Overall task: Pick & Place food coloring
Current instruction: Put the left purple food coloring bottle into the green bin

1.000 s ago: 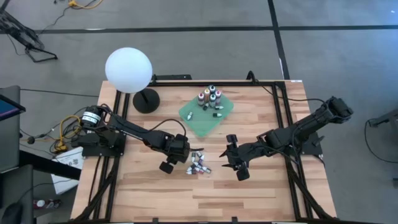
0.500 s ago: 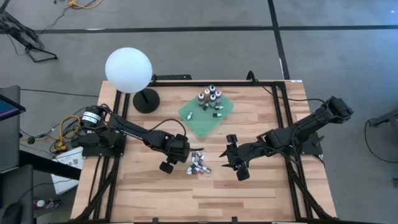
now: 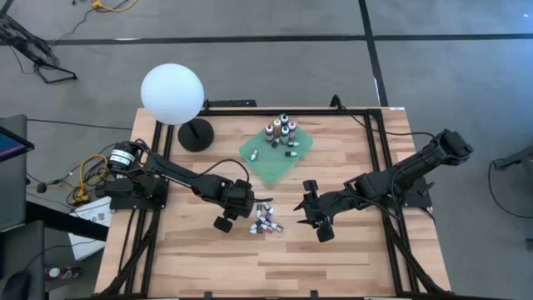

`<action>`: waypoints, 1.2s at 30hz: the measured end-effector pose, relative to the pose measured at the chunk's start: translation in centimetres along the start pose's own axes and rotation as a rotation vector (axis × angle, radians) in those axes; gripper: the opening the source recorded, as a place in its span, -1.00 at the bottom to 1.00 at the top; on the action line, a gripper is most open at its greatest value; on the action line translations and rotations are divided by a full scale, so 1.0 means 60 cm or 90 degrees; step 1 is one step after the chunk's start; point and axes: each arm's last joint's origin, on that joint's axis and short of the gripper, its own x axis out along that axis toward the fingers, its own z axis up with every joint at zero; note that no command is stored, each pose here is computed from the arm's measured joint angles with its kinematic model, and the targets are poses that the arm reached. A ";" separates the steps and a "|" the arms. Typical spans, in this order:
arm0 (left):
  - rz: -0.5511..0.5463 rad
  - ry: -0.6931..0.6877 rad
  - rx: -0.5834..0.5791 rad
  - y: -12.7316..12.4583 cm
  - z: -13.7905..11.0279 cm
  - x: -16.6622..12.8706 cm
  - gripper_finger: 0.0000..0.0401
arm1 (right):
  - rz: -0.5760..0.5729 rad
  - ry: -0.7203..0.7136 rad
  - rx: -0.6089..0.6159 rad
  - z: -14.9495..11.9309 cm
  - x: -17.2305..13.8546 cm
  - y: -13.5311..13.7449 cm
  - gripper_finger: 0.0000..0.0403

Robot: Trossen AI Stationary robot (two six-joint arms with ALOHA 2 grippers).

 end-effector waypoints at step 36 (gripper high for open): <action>-0.002 0.005 -0.025 0.000 -0.001 0.000 -0.33 | 0.000 0.000 0.000 0.000 0.000 0.000 -0.17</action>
